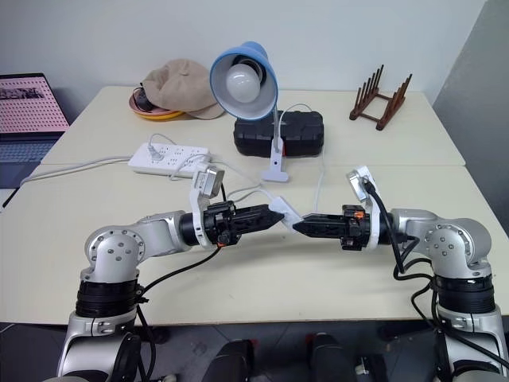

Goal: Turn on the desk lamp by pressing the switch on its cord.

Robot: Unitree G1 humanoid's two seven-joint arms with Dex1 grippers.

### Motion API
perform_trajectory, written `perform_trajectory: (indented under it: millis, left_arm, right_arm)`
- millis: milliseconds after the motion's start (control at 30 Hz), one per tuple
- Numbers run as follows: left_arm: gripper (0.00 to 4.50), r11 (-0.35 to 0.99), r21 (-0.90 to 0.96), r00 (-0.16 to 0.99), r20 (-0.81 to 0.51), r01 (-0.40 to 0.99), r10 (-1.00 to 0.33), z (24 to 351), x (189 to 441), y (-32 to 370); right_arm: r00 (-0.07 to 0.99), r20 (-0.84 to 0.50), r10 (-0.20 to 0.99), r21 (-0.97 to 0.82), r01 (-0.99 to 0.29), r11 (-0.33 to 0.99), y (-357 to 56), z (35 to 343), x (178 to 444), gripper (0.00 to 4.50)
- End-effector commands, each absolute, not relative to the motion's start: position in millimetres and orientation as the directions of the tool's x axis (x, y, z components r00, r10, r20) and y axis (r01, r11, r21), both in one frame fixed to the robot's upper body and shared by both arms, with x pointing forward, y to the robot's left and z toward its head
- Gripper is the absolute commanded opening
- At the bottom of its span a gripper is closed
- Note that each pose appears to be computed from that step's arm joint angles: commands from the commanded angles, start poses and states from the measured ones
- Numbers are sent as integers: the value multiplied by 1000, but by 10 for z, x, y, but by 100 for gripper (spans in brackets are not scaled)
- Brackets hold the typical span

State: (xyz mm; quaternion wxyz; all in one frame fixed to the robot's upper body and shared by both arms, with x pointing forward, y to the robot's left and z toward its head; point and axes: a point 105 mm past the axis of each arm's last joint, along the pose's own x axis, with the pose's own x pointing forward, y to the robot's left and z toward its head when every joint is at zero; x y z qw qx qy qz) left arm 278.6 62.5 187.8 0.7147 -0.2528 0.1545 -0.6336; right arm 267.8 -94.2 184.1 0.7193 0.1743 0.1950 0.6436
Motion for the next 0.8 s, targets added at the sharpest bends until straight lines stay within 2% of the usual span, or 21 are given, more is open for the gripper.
perform_trajectory:
  millis: [33,133,200,533,600,633,800]
  left_arm:
    - [146,49,-520,128,117,853,-985,1970,2771,598]
    - [90,49,-522,129,118,851,-985,1971,2770,601]
    - [74,50,-523,130,118,851,-985,1972,2768,613]
    - [56,65,-519,146,116,852,-982,1972,2770,635]
    - [126,67,-523,147,113,850,-983,1954,2769,642]
    - [130,74,-519,145,99,852,-984,1930,2761,655]
    - [235,159,-458,182,6,875,-983,1830,2781,798]
  right_arm:
    - [55,-31,998,463,-884,63,-886,1949,2607,34]
    - [52,-31,998,463,-884,60,-879,1951,2603,34]
    - [51,-32,998,464,-884,60,-882,1951,2603,34]
    - [65,-37,997,460,-885,75,-900,1940,2639,34]
    - [84,-43,996,444,-891,94,-898,1941,2679,34]
    - [101,-52,994,429,-896,114,-902,1936,2715,34]
    - [221,-108,969,341,-907,245,-980,1907,2963,34]
